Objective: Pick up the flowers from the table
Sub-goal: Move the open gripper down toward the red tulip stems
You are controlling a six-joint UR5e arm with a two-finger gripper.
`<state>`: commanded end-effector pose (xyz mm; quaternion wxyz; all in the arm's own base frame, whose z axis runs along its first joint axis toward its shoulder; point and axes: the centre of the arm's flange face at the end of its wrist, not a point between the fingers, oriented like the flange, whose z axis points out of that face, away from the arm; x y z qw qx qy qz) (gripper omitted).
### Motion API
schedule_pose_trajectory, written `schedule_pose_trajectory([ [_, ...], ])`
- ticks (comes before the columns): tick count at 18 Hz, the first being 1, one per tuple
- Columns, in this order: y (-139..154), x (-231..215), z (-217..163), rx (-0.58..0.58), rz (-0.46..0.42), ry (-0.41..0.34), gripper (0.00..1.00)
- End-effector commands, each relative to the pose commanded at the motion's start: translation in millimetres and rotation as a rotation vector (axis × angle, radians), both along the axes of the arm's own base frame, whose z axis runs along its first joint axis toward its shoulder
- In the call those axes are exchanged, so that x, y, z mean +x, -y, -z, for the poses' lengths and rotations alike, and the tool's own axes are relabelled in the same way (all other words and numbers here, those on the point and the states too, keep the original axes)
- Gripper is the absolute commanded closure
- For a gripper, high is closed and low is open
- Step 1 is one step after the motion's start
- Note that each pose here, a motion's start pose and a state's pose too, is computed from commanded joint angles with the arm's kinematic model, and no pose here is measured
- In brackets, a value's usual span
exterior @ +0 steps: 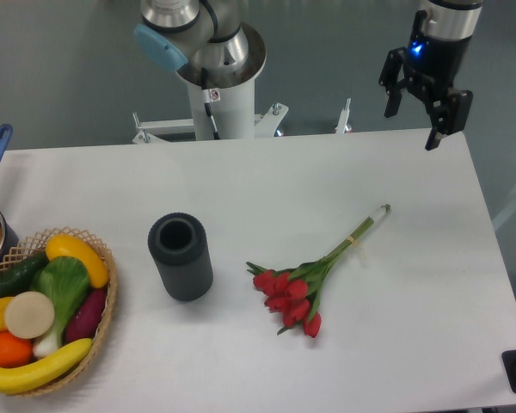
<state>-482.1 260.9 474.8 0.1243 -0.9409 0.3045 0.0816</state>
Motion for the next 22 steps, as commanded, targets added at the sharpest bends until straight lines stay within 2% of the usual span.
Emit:
schedule_pose_trajectory([
  [4, -4, 5, 0, 0.001, 0.006, -0.002, 0.0],
  [5, -4, 5, 0, 0.002, -0.026, 0.009, 0.0],
  [7, -9, 11, -1, 0.022, -0.195, 0.06, 0.0],
  [9, -26, 17, -1, 0.04, -0.27, 0.066, 0.0],
  [13, -35, 27, 23, 0.066, -0.274, 0.035, 0.0],
  [17, -49, 41, 45, 0.09, -0.324, 0.017, 0.0],
  [22, -78, 42, 71, 0.074, -0.292, 0.062, 0.0],
])
